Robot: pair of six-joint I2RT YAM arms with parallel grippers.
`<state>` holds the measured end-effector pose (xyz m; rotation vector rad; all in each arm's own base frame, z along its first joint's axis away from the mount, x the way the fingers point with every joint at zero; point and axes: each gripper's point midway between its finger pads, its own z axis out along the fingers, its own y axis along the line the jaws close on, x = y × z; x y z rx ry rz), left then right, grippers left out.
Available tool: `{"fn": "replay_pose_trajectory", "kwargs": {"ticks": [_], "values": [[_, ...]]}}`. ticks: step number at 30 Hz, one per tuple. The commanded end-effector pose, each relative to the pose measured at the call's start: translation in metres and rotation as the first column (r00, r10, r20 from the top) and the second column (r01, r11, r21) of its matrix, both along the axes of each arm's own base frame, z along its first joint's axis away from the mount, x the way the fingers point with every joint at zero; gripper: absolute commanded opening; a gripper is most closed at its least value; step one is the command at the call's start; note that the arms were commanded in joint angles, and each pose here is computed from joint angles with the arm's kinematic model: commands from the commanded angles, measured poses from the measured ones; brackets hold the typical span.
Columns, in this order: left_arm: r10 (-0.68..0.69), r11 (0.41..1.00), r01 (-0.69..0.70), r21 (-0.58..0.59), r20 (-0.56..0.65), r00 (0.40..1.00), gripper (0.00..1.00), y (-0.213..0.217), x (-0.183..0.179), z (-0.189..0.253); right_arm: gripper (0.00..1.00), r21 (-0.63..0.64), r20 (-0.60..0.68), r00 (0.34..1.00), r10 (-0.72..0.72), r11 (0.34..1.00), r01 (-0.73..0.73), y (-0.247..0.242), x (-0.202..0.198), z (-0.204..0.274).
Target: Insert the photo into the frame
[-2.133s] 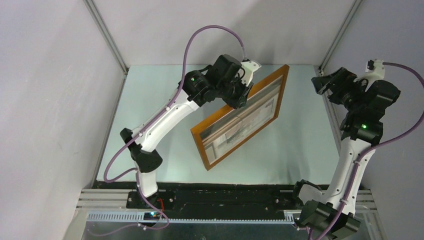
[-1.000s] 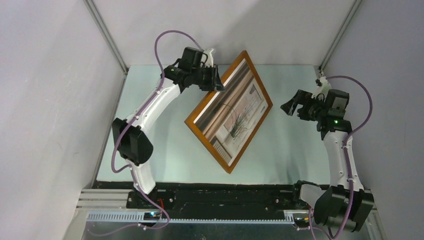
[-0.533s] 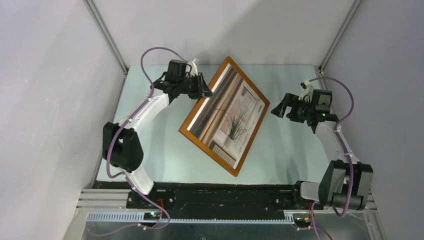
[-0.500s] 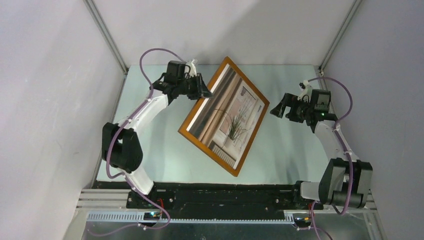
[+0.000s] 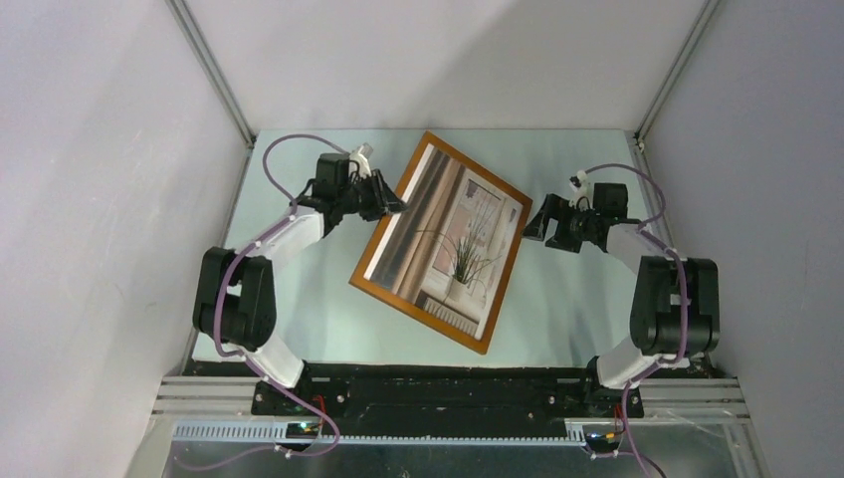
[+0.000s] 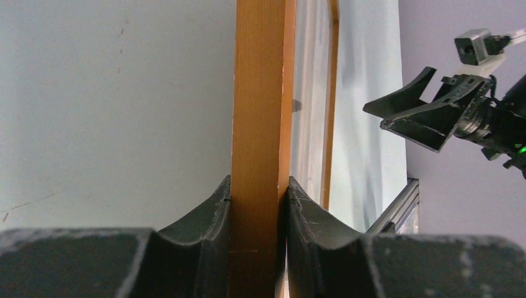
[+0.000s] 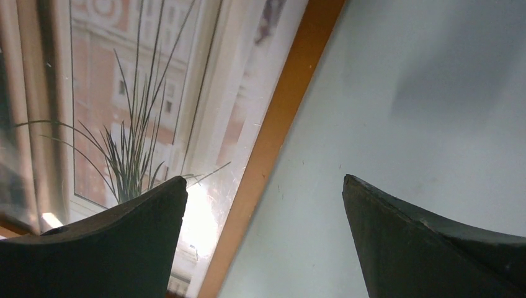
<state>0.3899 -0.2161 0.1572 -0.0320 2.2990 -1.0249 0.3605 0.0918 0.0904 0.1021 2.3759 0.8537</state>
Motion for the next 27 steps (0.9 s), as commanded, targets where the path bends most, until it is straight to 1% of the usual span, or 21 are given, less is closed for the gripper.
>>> {"fn": "replay_pose_trajectory", "kwargs": {"ticks": [1,3,9,13,18,19,21,27], "values": [[0.128,0.992,-0.128,0.012,0.032,0.991,0.00,0.020,0.014,-0.012,0.99,0.077,-0.021,0.999,0.039,0.996,-0.037,0.015,0.007,-0.008],[0.123,0.992,-0.123,0.005,-0.006,0.992,0.00,0.018,0.010,-0.025,0.98,0.093,-0.044,0.998,0.049,0.995,-0.044,0.018,0.008,-0.015],[0.096,0.995,-0.098,-0.019,-0.072,0.993,0.12,0.010,0.010,-0.055,0.97,0.116,-0.088,0.994,0.061,0.992,-0.051,0.023,0.012,-0.029],[0.069,0.996,-0.074,-0.045,-0.110,0.992,0.24,0.004,0.008,-0.069,0.96,0.123,-0.102,0.992,0.068,0.991,-0.055,0.024,0.013,-0.034],[0.047,0.996,-0.057,-0.062,-0.153,0.987,0.42,0.000,0.005,-0.085,0.96,0.116,-0.115,0.991,0.065,0.992,-0.052,0.022,0.012,-0.040],[0.042,0.997,-0.053,-0.064,-0.158,0.987,0.44,-0.001,0.003,-0.088,0.96,0.114,-0.118,0.991,0.063,0.992,-0.049,0.021,0.012,-0.041],[0.036,0.997,-0.047,-0.062,-0.170,0.985,0.52,-0.001,0.002,-0.094,0.96,0.113,-0.120,0.991,0.060,0.993,-0.046,0.021,0.013,-0.042],[0.025,0.997,-0.036,-0.063,-0.176,0.984,0.65,-0.003,0.003,-0.099,0.95,0.108,-0.123,0.990,0.065,0.993,-0.052,0.023,0.013,-0.041]]}}
